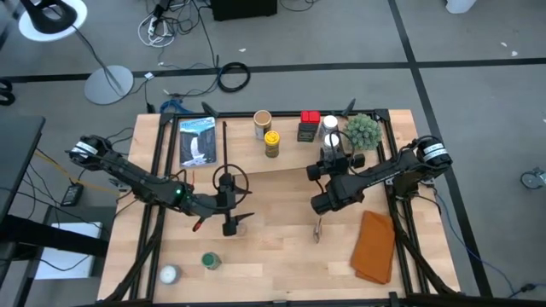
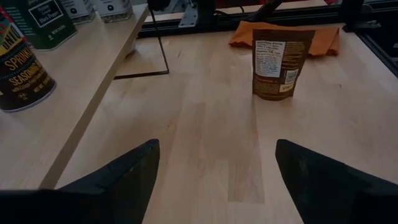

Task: Shelf spices
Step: Put the white seasoning bottle on the shelf

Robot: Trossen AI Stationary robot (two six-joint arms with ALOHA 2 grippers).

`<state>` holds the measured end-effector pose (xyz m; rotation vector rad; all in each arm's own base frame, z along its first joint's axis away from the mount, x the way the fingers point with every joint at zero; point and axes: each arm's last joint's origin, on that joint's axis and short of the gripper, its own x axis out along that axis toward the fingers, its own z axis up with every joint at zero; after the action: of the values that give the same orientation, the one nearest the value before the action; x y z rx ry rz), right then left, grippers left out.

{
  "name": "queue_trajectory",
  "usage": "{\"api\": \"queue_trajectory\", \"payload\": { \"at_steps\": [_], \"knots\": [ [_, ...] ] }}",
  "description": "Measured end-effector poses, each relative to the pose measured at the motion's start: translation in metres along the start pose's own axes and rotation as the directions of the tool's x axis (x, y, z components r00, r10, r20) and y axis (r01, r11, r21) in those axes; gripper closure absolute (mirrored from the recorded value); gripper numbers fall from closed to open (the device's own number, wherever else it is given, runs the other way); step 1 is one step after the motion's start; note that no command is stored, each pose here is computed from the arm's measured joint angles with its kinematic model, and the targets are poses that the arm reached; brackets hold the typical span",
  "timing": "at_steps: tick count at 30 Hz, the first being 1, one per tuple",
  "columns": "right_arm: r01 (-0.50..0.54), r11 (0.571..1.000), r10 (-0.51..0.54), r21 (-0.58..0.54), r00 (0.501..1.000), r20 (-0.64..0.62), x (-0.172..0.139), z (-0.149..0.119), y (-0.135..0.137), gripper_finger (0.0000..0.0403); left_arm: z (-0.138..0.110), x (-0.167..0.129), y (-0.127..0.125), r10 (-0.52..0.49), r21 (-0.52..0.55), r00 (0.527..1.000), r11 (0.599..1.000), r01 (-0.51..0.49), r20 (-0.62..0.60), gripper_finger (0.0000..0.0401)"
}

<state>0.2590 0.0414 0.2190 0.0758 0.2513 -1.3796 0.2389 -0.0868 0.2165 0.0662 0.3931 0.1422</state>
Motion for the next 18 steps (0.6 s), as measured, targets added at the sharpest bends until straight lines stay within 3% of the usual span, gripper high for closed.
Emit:
{"api": "queue_trajectory", "payload": {
  "at_steps": [18],
  "knots": [
    [-0.010,0.997,0.012,-0.072,0.999,0.034,-0.010,0.043,-0.002,0.0114,0.000,0.000,0.000,-0.004,-0.003,1.000,1.000,0.004,-0.004,0.0075]
  ]
}}
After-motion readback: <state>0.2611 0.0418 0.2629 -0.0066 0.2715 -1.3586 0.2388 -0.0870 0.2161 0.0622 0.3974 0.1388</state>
